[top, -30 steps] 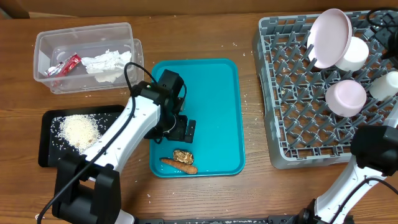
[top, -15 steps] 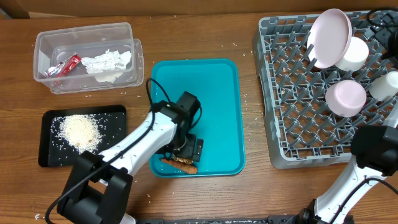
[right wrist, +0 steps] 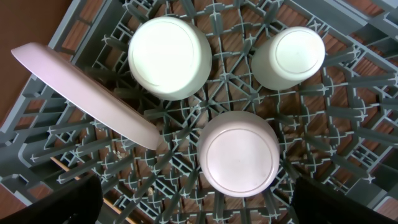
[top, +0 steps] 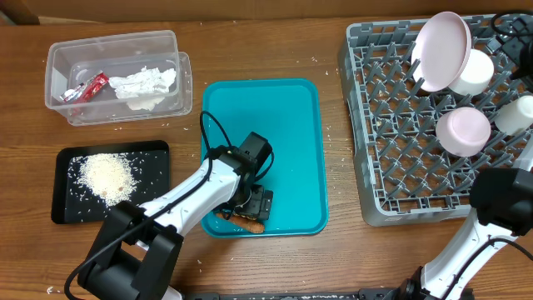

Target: Sort waste into correct bins and load items into the dishwasher

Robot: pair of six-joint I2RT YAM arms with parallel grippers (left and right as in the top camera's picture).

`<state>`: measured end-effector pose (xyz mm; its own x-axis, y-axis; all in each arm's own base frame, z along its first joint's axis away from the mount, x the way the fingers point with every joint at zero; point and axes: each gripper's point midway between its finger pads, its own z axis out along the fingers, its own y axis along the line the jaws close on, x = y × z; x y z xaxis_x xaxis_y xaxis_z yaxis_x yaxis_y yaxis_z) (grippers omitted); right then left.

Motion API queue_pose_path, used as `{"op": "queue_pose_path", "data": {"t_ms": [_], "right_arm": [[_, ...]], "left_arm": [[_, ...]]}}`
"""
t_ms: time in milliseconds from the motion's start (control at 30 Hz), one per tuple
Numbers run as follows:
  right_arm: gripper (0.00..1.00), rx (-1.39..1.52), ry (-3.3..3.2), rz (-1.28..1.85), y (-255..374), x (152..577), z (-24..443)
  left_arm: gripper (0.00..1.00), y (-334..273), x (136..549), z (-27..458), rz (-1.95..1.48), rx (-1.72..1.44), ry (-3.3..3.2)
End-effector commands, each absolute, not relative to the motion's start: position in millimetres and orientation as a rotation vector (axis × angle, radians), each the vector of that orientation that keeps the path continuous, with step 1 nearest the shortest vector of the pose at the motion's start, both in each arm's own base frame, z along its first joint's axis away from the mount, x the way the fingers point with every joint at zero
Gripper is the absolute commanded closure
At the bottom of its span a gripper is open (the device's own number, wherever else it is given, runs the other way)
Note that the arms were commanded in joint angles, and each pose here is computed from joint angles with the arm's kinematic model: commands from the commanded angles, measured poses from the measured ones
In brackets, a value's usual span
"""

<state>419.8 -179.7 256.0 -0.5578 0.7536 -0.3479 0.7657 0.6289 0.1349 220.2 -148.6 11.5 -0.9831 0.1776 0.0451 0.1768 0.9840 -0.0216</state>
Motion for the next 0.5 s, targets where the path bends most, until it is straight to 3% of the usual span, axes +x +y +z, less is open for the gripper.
{"op": "queue_pose_path", "data": {"t_ms": [0,467], "right_arm": [[0.00,1.187,2.427,-0.038,-179.6,417.6,276.9],[0.00,1.187,2.427,-0.038,-179.6,417.6,276.9]], "left_arm": [[0.01,-143.7,215.6,2.9,-0.013,-0.265,-3.079],[0.13,-145.1,219.0,-1.7,0.001,-0.390,-3.090]]}}
